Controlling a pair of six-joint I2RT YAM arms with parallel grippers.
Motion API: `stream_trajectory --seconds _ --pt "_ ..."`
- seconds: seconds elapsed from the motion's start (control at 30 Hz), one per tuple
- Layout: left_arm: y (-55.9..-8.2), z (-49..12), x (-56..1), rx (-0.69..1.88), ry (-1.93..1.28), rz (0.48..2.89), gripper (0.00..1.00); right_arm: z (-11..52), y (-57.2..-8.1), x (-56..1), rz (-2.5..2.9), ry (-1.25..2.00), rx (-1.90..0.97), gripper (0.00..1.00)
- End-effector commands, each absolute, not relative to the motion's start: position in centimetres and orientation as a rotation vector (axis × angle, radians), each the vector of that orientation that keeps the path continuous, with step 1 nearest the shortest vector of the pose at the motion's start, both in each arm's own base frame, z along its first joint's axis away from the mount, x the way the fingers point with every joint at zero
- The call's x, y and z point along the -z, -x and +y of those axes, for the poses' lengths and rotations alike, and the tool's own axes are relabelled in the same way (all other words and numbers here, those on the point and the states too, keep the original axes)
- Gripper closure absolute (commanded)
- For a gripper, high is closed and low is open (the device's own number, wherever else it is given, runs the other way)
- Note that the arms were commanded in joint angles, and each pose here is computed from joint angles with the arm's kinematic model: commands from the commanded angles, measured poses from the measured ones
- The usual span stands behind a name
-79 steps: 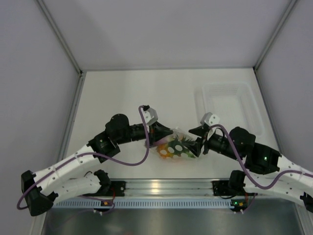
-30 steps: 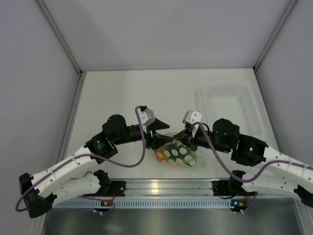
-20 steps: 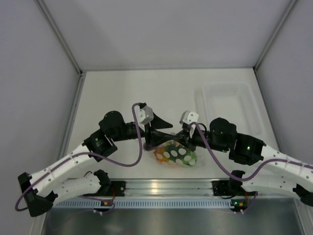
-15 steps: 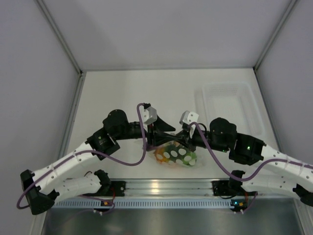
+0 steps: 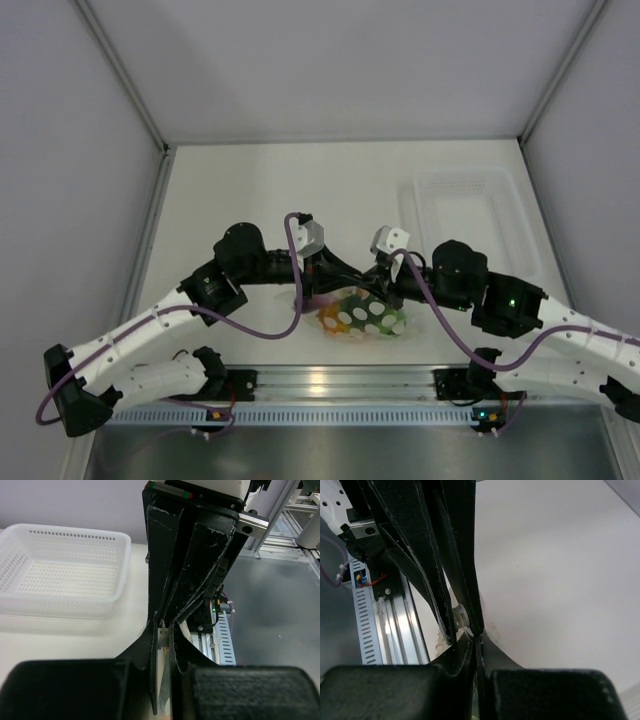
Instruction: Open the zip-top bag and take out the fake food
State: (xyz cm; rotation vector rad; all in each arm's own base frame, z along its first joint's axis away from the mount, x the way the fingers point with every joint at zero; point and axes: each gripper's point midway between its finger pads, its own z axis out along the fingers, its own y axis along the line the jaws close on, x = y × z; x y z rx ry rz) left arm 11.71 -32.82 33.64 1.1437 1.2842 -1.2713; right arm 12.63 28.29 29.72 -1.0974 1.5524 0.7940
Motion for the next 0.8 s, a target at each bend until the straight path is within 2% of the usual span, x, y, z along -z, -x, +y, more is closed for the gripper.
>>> stream_trajectory --seconds 0.0,0.77 --pt "-11.7 -32.8 -36.0 1.262 -1.129 1.191 1.0 28.3 -12.5 -34.7 1.427 1.026 -0.853 1.0" --pt "-12.8 -31.2 -34.1 1.111 -1.138 1.236 1.0 25.7 -12.0 -39.8 1.358 0.786 -0.961 1.0"
